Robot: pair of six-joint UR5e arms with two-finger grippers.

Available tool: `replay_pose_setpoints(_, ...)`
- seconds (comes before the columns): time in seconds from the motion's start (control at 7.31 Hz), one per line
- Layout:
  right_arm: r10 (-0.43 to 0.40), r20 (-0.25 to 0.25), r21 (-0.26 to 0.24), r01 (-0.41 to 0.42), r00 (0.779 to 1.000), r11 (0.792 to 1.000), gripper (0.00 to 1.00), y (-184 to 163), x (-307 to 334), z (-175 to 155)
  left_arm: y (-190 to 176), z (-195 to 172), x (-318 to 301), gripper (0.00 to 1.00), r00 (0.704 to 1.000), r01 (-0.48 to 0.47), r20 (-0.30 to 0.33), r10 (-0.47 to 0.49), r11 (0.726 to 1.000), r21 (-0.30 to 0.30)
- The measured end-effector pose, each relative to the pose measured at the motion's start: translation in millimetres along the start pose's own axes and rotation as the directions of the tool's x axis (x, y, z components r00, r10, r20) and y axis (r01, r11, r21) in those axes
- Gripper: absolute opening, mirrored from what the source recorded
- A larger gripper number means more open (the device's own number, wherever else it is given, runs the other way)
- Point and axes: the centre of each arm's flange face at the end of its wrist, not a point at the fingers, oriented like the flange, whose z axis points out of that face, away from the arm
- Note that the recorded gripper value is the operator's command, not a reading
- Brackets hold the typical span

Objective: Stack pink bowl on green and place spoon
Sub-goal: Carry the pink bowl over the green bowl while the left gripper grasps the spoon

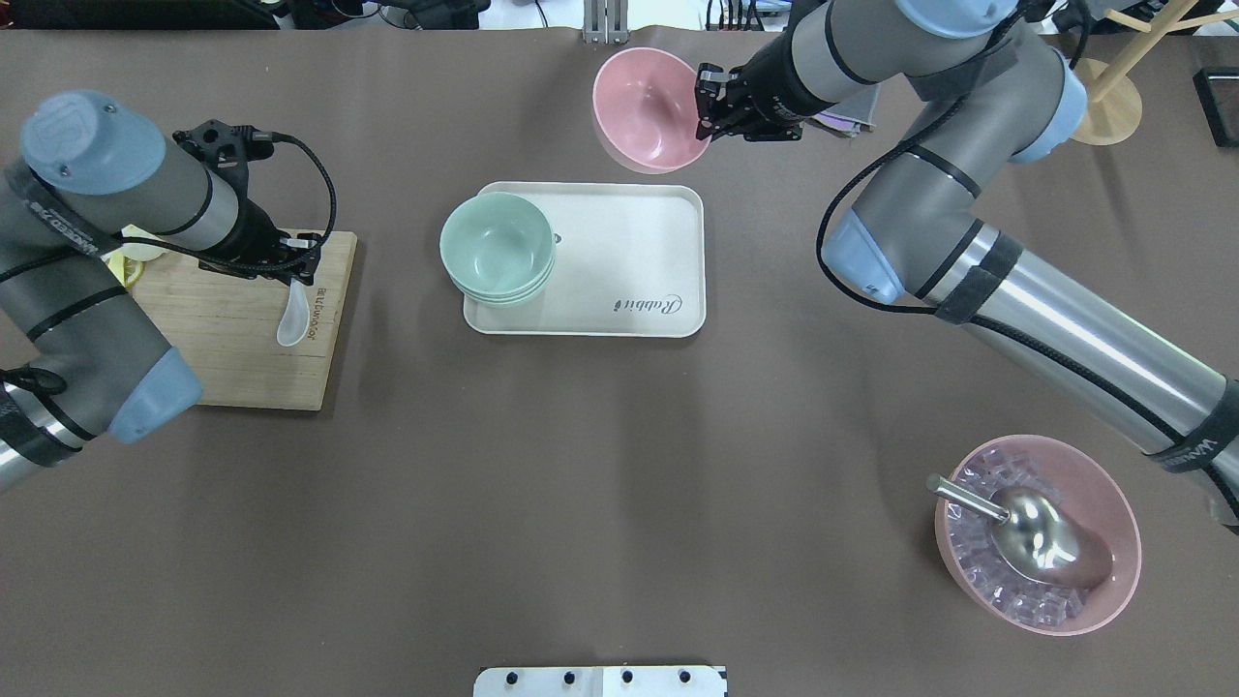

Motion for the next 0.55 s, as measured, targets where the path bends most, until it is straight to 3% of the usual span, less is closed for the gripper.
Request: replay_pose_setpoints(0.55,0.006,0.03,0.029,-0.007,1.0,1.0,0.0,52.5,-72.1,45.2,-14.7,-18.9,-16.6,0.0,0.999,0.025,-0.033,-0.026,1.0,-0.016)
